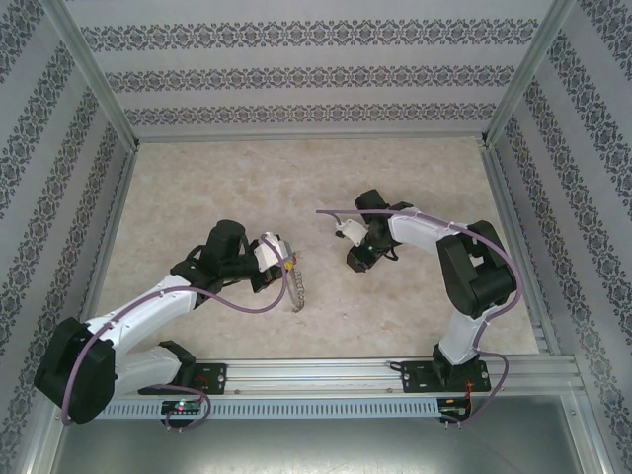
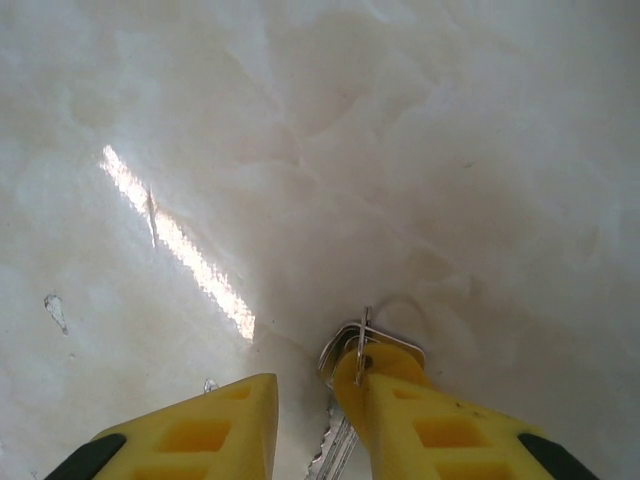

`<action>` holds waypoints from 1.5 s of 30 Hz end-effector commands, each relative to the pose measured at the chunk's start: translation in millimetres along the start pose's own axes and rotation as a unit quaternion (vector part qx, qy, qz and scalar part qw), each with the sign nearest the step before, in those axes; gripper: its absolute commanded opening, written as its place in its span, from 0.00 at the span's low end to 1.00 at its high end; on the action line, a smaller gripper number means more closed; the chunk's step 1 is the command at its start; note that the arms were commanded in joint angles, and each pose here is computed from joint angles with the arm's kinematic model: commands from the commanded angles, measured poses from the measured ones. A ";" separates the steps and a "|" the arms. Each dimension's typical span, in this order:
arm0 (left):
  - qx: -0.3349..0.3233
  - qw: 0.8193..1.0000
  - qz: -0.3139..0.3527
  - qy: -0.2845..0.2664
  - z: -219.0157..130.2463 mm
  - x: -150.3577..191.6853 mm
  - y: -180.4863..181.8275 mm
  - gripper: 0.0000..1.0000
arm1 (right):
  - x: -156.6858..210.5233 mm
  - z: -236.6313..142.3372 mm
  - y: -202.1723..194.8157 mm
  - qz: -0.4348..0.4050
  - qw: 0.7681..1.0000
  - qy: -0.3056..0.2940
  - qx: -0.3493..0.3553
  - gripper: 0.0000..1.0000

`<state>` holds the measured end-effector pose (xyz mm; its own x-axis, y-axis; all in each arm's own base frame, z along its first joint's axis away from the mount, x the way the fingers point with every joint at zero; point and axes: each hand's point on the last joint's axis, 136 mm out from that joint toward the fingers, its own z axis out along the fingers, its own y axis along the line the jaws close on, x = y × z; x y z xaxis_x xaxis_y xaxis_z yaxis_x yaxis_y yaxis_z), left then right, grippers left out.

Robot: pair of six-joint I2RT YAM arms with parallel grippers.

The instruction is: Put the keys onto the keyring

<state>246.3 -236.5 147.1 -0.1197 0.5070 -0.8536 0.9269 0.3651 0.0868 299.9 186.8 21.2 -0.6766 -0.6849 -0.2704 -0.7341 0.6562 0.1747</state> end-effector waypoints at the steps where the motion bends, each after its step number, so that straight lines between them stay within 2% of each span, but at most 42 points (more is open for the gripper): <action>1: 0.011 1.000 -0.004 -0.027 -4.5 -18.9 2.7 0.00 | -4.7 0.3 -3.7 0.000 1.000 0.004 0.007 0.28; 11: 0.022 0.999 -0.009 -0.028 -2.5 -18.2 0.3 0.00 | -13.3 -4.7 -9.1 0.008 1.000 -0.003 0.018 0.29; 15: 0.024 0.999 -0.009 -0.029 -1.9 -17.9 -0.2 0.00 | -12.0 -1.6 -8.7 0.011 1.000 0.006 0.013 0.25; 23: 0.029 0.999 -0.009 -0.031 -1.0 -18.6 -0.8 0.00 | -3.4 2.2 -6.0 0.010 1.000 0.019 0.012 0.26; 32: 0.025 0.999 -0.016 -0.031 0.7 -18.6 1.9 0.00 | -2.0 7.4 -13.6 0.006 0.999 0.026 0.033 0.14; 36: 0.025 0.999 -0.021 -0.039 1.3 -22.6 3.2 0.00 | -1.0 8.9 -13.6 0.003 0.999 0.027 0.039 0.03; 37: 0.024 0.999 -0.023 -0.040 1.6 -23.3 4.1 0.00 | -1.6 7.6 -13.3 0.003 0.999 0.023 0.040 0.00; 41: 0.014 0.998 -0.026 -0.054 2.4 -28.3 8.1 0.00 | -7.1 -4.8 -8.0 -0.003 0.999 -0.013 0.037 0.00; 45: -0.001 0.998 -0.020 -0.065 3.0 -34.9 15.2 0.00 | -17.9 -31.6 3.8 -0.021 0.995 -0.101 0.013 0.00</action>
<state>249.3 -245.0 149.6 -0.1708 0.4477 -0.8777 0.9308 0.3655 0.0053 304.8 181.1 29.1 -0.6693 -0.6648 -0.3318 -0.7282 0.6757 0.1149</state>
